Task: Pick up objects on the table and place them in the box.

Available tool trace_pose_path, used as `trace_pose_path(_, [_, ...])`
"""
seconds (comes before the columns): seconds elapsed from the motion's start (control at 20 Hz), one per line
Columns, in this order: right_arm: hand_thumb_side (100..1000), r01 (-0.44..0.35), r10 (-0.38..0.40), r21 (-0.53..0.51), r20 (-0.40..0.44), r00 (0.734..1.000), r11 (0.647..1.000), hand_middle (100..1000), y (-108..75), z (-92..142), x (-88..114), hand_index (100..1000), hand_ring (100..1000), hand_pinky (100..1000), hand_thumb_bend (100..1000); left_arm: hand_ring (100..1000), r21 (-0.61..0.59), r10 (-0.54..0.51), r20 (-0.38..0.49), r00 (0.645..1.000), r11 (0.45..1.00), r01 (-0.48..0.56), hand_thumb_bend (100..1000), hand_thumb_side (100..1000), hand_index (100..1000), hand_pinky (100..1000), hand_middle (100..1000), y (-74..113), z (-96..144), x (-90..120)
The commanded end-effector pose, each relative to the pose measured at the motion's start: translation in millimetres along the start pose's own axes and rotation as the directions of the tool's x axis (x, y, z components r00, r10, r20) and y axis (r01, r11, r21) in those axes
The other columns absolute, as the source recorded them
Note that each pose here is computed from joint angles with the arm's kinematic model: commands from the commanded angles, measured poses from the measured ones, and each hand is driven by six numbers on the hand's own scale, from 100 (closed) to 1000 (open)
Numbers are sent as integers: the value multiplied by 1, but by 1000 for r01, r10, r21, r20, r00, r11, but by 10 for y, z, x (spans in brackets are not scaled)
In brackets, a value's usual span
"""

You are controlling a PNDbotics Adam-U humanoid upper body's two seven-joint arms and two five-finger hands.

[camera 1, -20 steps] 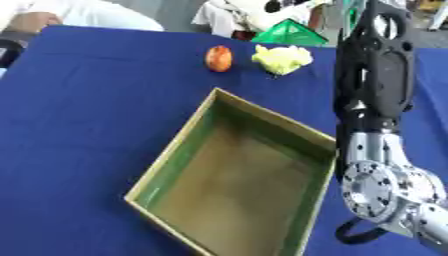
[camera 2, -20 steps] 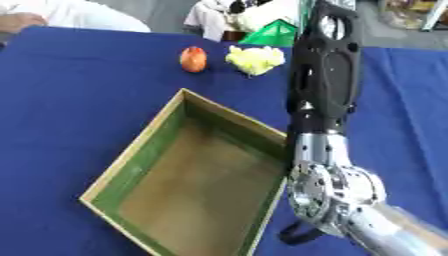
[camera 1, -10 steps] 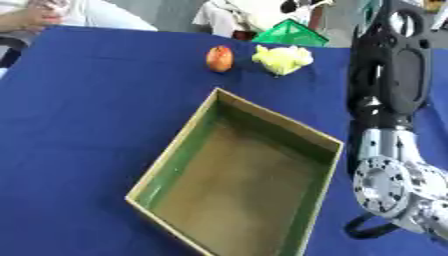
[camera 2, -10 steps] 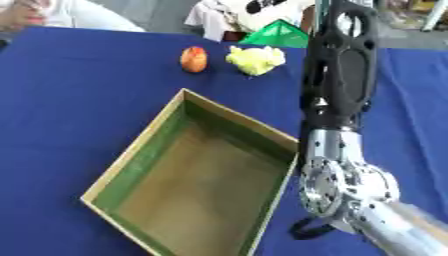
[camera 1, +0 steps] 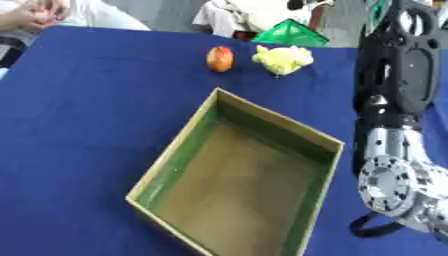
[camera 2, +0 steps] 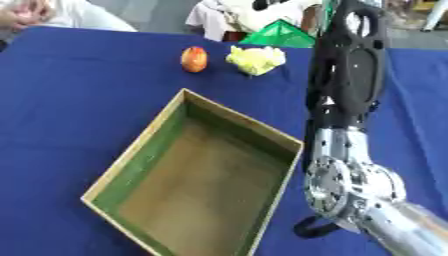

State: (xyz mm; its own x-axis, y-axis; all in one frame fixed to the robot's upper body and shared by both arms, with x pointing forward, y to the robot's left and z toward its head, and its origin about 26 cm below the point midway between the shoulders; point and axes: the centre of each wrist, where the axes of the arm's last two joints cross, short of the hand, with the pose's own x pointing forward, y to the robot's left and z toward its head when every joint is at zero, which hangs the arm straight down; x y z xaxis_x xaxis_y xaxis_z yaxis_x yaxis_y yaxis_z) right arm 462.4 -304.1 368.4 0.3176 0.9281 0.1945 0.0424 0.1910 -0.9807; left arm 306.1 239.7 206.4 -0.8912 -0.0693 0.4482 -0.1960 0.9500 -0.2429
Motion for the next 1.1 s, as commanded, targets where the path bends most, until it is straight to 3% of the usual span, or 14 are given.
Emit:
trace_pose_path(0.05, [629,19,-19,-47,-7,1000,999,922,-170,47,-57,945,1000,879,1000,784,-8,10,17,1000,1000,-10,541,772,832,670,791,-4,-35,43])
trace_pose_path(0.4, [641,-16,18,-52,49,999,999,929,-72,12,54,949,1000,883,1000,784,-8,15,14,1000,1000,-15,539,772,832,670,791,-10,-27,41])
trace_pose_path(0.8, [649,-85,96,-64,189,977,994,931,257,-102,379,950,1000,884,1000,784,-12,26,6,1000,1000,-26,535,774,832,670,791,-27,-15,40])
trace_pose_path(1.1, [664,-97,107,-56,226,968,994,938,454,-126,523,953,1000,887,1000,784,-12,30,1,1000,999,-30,532,776,832,670,791,-30,-7,38])
